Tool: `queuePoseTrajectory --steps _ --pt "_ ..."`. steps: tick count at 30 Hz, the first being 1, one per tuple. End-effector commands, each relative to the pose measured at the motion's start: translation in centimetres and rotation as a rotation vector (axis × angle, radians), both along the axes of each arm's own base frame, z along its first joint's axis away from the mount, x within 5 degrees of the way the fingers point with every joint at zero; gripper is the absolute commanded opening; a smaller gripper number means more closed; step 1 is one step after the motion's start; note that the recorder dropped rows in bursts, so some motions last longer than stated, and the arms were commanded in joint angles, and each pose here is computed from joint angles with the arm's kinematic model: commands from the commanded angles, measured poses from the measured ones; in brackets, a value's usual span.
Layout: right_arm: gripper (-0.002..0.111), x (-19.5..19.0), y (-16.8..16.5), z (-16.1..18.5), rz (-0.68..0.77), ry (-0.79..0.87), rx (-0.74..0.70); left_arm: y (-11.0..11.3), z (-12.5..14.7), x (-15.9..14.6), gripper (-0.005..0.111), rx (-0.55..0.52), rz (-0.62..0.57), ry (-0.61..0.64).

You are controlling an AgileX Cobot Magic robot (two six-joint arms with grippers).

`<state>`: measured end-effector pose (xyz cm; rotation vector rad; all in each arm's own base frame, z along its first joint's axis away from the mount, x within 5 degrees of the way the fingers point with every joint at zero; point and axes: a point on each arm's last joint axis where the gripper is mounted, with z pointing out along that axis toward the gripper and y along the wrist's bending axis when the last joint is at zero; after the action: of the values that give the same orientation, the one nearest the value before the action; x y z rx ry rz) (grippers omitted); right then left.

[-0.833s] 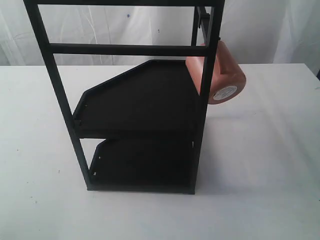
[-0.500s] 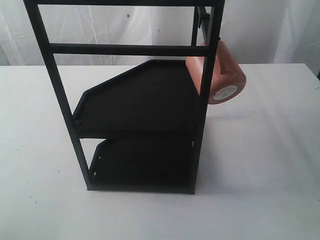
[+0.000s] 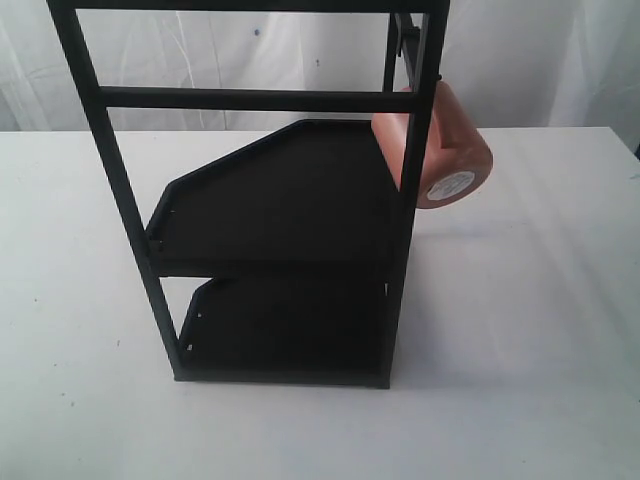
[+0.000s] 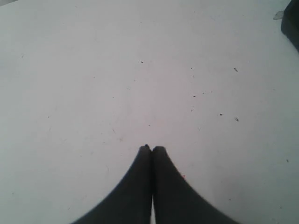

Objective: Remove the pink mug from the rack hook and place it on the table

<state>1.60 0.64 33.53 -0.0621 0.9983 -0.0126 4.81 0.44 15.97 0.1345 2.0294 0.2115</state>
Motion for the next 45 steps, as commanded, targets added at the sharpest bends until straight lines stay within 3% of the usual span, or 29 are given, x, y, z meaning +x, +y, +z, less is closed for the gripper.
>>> queuePoseTrajectory --steps 1,4,10,13,17,22,25,31,35,37,38,42,45 --pt "0.0 5.0 -2.6 -6.7 -0.35 0.654 -0.297 -0.1 -0.3 -0.1 0.0 -0.015 0.001 0.023" --pt "0.0 6.7 -1.4 -6.7 -0.188 0.644 -0.2 -0.1 -0.3 -0.1 0.0 -0.015 0.001 0.023" --pt "0.0 8.5 -1.6 -5.7 -0.181 0.889 -0.044 -0.1 -0.3 -0.1 0.0 -0.015 0.001 0.023" --pt "0.0 10.2 -0.4 -6.1 -0.084 1.094 -0.088 -0.1 -0.3 -0.1 0.0 -0.015 0.001 0.023" --pt "0.0 12.8 2.5 -8.2 0.157 1.446 -0.233 -0.1 -0.3 -0.1 0.0 -0.015 0.001 0.023" --pt "0.0 15.8 4.1 -9.5 0.264 1.585 -0.268 -0.1 -0.3 -0.1 0.0 -0.015 0.001 0.023" --pt "0.0 16.9 4.4 -8.6 0.267 1.557 -0.254 -0.1 -0.3 -0.1 0.0 -0.015 0.001 0.023" --pt "0.0 17.5 5.3 -0.9 0.343 1.274 -0.115 -0.1 -0.3 -0.1 0.0 -0.015 0.001 0.023" --pt "0.003 16.5 6.4 2.3 0.494 1.229 -0.158 -0.1 -0.3 -0.1 0.0 -0.015 0.001 0.023" --pt "0.01 16.3 7.3 3.1 0.572 1.191 -0.195 -0.1 -0.3 -0.1 0.0 -0.015 0.001 0.023" --pt "0.018 16.4 7.9 3.2 0.601 1.158 -0.244 -0.1 -0.3 -0.1 0.0 -0.015 0.001 0.023" --pt "0.042 17.7 8.4 3.5 0.555 1.06 -0.248 -0.1 -0.3 -0.1 0.0 -0.015 0.001 0.023" --pt "0.044 19.2 9.0 2.8 0.539 1.046 -0.266 -0.1 -0.3 -0.1 0.0 -0.015 0.001 0.023"
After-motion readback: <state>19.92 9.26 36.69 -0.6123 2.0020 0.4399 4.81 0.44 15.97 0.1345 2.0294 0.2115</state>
